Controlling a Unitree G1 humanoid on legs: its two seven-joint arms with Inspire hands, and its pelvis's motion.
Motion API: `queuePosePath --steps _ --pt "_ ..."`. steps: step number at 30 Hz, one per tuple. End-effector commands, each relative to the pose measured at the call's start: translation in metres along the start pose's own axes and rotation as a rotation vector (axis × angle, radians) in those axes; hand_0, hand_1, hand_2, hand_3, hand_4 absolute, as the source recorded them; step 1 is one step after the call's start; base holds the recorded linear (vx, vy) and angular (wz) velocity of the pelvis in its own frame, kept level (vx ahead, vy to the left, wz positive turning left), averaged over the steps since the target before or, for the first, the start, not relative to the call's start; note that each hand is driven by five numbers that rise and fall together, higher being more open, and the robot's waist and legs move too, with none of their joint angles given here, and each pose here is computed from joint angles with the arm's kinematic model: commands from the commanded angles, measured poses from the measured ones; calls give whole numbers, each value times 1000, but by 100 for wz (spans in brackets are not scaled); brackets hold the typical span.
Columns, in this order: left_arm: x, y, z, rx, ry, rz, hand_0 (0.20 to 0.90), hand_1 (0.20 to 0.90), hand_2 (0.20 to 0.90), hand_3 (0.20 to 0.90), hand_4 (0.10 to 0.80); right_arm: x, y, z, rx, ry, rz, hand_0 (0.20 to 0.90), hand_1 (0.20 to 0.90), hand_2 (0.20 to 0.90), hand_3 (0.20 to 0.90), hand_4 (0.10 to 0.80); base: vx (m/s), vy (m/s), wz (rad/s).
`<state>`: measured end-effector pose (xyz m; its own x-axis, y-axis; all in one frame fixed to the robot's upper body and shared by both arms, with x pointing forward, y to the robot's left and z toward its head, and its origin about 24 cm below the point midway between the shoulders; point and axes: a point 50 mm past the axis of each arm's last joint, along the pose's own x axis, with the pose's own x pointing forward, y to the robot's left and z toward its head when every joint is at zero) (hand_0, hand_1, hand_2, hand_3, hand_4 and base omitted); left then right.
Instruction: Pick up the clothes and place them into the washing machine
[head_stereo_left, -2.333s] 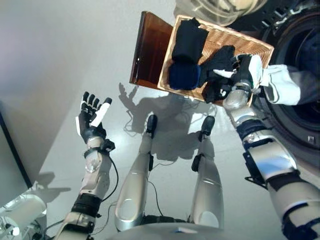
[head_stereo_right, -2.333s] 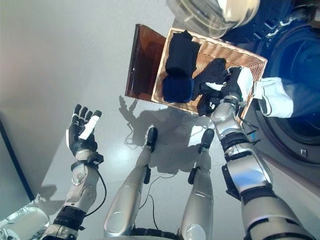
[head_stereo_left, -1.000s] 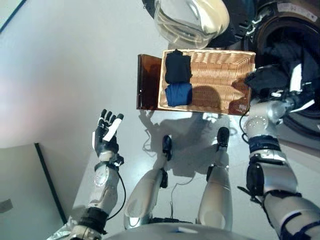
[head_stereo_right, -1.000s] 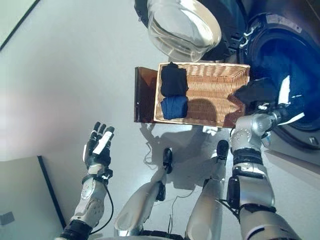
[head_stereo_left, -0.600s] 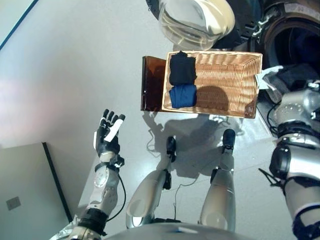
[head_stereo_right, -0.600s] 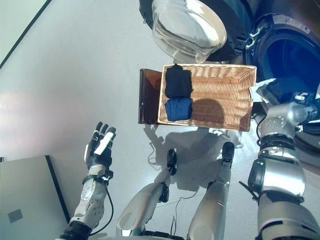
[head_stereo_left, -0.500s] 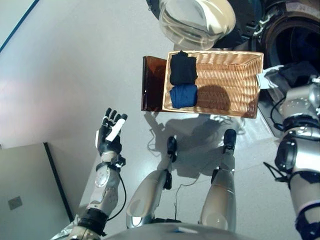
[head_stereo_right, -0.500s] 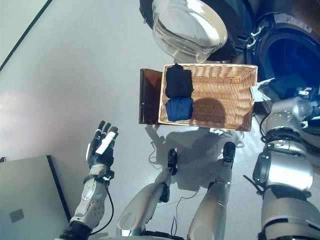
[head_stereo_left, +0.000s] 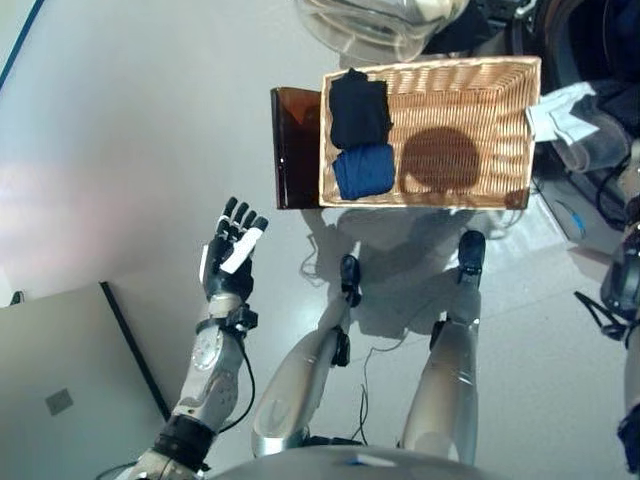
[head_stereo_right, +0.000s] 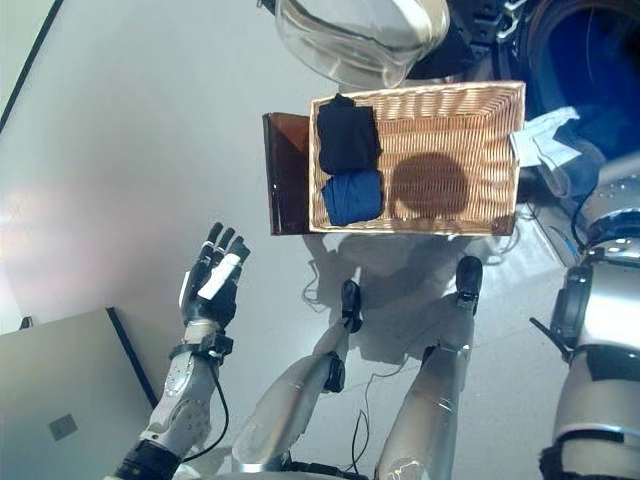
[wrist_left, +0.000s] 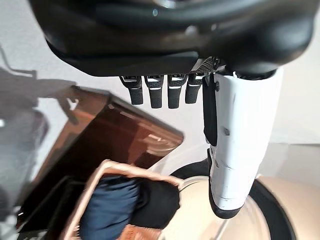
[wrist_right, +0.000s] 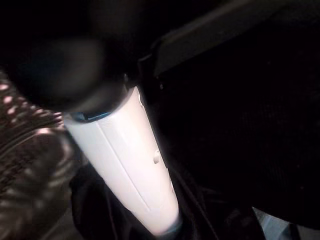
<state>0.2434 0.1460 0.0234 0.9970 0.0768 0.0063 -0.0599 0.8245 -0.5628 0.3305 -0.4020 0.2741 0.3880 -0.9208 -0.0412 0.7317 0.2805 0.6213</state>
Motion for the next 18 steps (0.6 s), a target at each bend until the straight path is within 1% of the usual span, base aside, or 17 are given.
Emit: queuePosePath --steps 1,7,11,13,18 --pt "-1 -12 39 -7 -183 -91 900 900 900 900 800 -11 32 109 67 -351 113 200 200 200 200 300 -5 -36 0" --pt "1 -16 41 6 -191 -97 900 900 900 900 800 -21 44 127 170 -376 129 200 200 200 200 300 1 -20 7" --pt "3 -18 44 -4 -208 -95 900 900 900 900 800 -30 50 145 290 -399 128 200 200 200 200 300 0 0 1" --pt "3 -19 45 -5 -213 -94 900 900 900 900 800 -32 51 151 298 -413 120 200 200 200 200 300 1 6 10" --pt "4 -20 47 6 -224 -86 900 900 900 900 800 -35 55 151 174 -451 76 200 200 200 200 300 3 9 9"
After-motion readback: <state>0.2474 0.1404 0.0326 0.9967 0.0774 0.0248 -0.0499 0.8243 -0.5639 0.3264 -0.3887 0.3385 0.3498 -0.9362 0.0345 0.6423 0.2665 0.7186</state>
